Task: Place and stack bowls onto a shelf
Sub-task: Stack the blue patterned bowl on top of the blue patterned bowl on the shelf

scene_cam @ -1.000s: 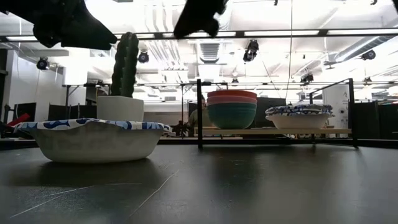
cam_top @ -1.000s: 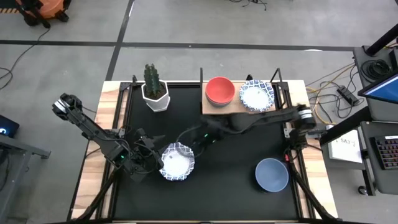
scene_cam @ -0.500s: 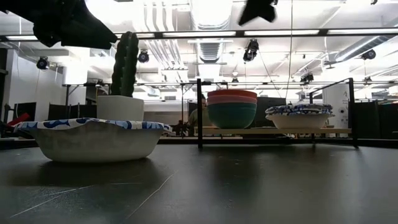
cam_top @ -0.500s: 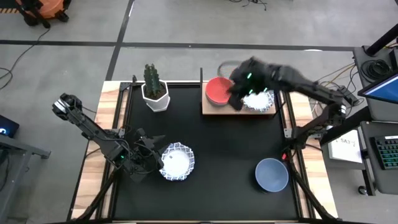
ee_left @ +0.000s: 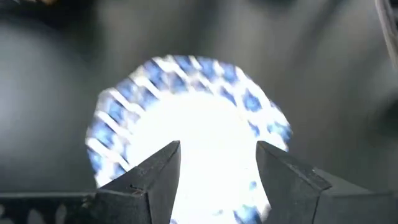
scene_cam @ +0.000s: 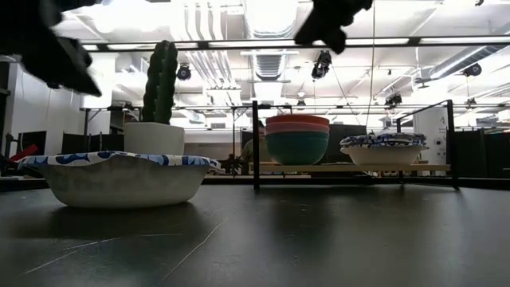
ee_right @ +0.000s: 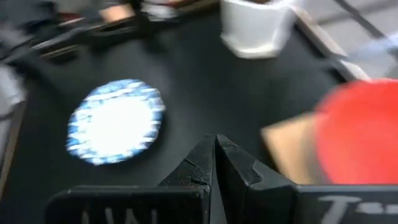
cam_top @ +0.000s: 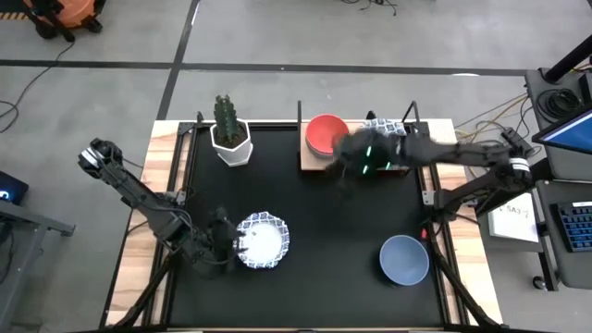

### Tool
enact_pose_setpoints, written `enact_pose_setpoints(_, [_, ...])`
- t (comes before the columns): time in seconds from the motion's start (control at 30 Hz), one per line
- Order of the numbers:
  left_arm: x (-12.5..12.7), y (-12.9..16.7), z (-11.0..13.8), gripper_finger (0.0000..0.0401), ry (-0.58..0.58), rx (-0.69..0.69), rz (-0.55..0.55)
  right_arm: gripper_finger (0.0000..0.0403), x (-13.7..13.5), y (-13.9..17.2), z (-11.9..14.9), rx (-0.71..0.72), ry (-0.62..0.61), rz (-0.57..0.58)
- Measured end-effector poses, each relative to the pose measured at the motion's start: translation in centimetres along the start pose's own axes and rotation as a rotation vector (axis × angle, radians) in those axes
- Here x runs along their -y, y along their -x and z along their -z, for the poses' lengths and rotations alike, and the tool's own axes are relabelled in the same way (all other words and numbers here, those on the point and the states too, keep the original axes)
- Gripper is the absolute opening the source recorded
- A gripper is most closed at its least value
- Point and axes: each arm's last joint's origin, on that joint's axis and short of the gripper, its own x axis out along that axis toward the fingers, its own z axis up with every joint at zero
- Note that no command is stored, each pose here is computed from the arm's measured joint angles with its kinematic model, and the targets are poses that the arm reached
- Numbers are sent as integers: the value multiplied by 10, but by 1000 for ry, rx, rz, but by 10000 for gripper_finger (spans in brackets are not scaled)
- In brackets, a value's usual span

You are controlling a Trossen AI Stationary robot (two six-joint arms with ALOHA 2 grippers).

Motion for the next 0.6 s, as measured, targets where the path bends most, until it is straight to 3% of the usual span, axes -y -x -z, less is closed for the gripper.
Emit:
enact_pose_setpoints(0.13, [5,4,8,192,-18,-111,95,8,-42,-44,29,59,156,-134])
enact_pose_setpoints(0.23, [8,9,17,192,9,-214,147,9,-64,-70,42,142,197,-151])
enact_pose_setpoints(0.4, [10,12,37,187,53,-358,181,27,-79,-112,55,107,151,-157])
enact_pose_setpoints(0.5, [10,6,52,177,70,-389,169,61,-84,-134,58,66,122,-154])
enact_pose_setpoints(0.6, [5,-6,66,165,88,-393,90,105,-87,-155,58,48,100,-149])
